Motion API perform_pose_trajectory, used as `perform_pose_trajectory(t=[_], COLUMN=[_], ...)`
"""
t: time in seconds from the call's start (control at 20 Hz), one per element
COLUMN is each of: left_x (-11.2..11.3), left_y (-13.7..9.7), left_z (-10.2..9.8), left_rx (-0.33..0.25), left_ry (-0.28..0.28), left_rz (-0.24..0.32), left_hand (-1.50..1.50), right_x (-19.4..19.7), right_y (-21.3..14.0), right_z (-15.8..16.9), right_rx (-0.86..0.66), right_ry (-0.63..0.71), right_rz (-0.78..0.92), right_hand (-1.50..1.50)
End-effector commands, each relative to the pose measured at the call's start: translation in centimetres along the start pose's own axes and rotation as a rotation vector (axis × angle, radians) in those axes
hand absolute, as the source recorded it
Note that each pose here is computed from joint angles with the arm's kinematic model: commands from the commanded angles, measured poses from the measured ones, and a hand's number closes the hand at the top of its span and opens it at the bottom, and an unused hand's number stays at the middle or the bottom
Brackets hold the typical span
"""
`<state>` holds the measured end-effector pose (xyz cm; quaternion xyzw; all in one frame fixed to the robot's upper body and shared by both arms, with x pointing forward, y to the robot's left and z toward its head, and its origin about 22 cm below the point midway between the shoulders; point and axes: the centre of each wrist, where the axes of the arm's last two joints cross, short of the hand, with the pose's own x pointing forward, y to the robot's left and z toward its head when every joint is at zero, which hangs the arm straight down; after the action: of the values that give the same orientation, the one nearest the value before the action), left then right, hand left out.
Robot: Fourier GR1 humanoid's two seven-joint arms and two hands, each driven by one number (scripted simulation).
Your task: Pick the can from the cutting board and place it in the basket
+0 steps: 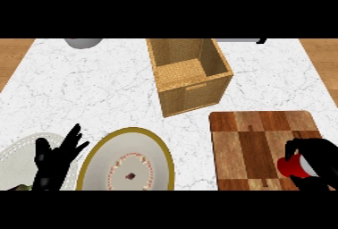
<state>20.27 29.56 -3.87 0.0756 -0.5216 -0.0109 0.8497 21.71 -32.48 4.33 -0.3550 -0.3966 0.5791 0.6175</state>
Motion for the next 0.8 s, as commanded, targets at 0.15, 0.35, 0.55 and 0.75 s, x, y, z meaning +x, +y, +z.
perform_pose_trajectory(t=[0.15,0.35,0.55,0.75], left_x=[0.2,0.4,0.4,0.1], left_y=[1.0,-1.0,-1.8,-1.2], left_z=[0.0,-0.4,-1.1,-0.8], left_rx=[-0.025,-0.088,-0.078,-0.058], left_ry=[0.082,0.042,0.056,0.063], left_rz=[-0.015,-0.057,-0.046,-0.048], left_hand=[0.0,0.0,0.0,0.0], right_x=[11.2,21.6,28.0,29.2], right_y=[1.6,2.7,4.0,3.3], right_z=[-0.2,0.8,3.2,4.7], right_rx=[-0.056,-0.072,-0.169,-0.219], right_ry=[-0.128,-0.319,-0.339,-0.366], right_rz=[0.042,0.071,0.102,-0.18], right_hand=[1.5,1.5,1.5,1.5])
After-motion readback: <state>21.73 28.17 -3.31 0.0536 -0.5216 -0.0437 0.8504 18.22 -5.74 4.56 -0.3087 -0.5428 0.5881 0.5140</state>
